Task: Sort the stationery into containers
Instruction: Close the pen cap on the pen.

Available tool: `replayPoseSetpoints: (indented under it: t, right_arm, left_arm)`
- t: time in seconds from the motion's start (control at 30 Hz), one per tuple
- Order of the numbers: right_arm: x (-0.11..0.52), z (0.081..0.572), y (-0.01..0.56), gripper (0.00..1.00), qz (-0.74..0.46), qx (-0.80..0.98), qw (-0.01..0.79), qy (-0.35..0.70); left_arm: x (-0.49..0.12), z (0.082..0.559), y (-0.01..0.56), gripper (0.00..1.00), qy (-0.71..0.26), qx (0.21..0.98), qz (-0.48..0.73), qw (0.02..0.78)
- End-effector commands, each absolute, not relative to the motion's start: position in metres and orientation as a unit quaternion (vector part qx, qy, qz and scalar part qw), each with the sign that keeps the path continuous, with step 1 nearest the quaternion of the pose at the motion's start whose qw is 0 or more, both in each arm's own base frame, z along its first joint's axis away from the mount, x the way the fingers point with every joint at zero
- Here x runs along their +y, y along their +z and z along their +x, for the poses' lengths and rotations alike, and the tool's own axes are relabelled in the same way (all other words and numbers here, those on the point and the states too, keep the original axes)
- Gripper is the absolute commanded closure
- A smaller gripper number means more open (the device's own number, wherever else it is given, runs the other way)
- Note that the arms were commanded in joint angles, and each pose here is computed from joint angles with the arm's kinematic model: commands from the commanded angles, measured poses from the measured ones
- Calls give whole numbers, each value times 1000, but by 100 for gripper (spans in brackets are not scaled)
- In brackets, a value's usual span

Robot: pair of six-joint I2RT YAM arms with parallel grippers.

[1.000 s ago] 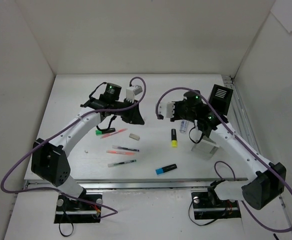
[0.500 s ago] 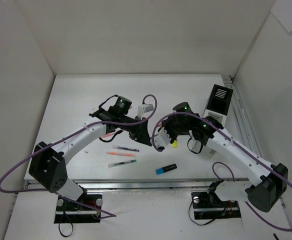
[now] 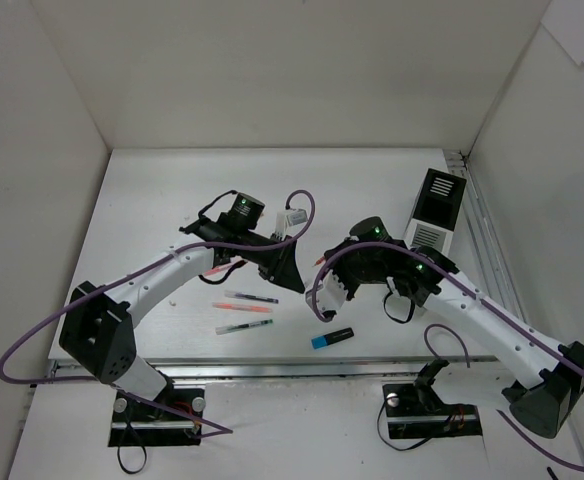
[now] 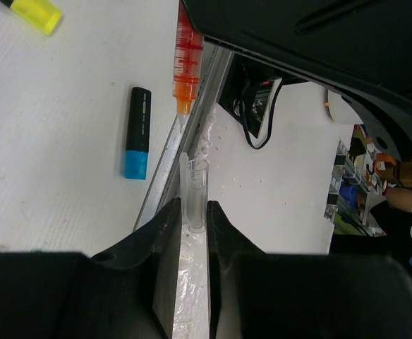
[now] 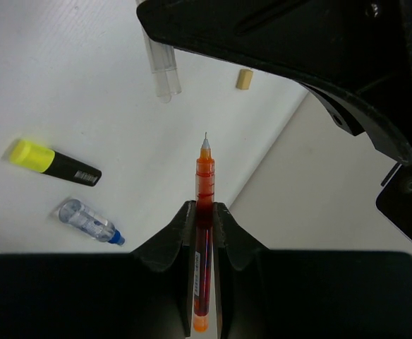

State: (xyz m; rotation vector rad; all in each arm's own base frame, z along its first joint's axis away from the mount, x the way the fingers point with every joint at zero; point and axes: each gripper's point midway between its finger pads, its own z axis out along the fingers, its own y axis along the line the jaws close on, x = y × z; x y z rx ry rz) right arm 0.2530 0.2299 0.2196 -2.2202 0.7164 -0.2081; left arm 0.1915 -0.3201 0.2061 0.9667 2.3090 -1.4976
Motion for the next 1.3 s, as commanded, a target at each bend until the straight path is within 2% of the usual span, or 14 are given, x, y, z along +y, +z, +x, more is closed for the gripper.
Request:
replayPoseSetpoints:
  t: [0.0, 1.27]
  right_arm:
    - [230, 254, 221, 100, -877, 273, 384, -95]
    - [258, 213, 199, 100, -912, 197, 358, -16]
  left_arm:
    - [-324, 197, 230, 100, -522, 762, 350, 153]
    - [-324, 202, 226, 100, -514, 760, 359, 170]
